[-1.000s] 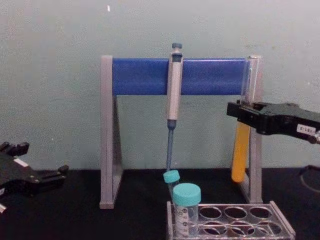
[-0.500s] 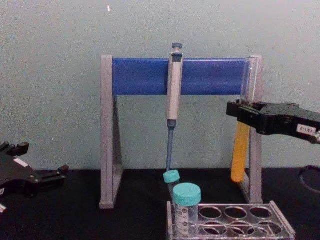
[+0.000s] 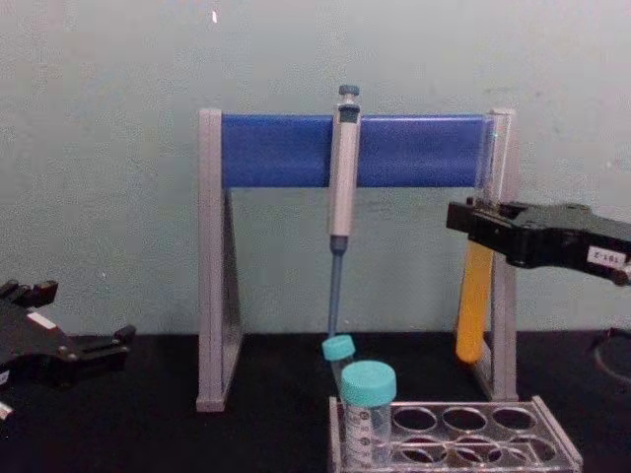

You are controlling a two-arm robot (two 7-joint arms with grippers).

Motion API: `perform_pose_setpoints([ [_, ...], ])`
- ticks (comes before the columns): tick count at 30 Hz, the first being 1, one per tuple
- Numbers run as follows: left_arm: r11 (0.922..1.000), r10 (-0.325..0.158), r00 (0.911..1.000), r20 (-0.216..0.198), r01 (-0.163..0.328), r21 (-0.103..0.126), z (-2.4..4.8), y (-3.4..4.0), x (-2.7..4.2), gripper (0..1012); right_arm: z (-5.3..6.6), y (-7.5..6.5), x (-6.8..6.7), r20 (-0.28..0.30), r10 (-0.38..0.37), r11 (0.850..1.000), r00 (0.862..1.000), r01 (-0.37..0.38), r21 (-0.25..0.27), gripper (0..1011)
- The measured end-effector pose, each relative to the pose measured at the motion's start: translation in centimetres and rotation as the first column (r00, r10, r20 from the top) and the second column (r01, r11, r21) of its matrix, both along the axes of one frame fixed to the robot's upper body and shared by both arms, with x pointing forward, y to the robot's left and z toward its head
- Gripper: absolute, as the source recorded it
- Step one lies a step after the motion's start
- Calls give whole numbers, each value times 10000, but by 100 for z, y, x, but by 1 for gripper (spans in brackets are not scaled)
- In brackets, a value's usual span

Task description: Pick up the test tube from the test tube rack, shake it, then place it back into the test tube rack.

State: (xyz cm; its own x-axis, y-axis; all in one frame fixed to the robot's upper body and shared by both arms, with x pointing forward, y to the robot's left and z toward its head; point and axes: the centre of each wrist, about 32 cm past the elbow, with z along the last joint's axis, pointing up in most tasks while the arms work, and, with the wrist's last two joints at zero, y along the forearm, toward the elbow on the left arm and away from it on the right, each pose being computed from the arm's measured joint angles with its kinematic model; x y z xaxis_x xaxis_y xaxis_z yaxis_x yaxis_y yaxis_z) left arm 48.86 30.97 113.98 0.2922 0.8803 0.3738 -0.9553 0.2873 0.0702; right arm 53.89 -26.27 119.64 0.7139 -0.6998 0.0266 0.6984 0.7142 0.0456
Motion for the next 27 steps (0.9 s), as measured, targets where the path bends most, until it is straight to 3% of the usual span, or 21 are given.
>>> perform_pose_setpoints([
  [17,10000,0,10000,-1,0,0,0,0,0,1001,11,9,-32,51,53,10000,10000,-53,14,238],
  [27,10000,0,10000,-1,0,-1,0,0,0,1001,26,3,-193,200,114,9999,9997,-115,9,238],
])
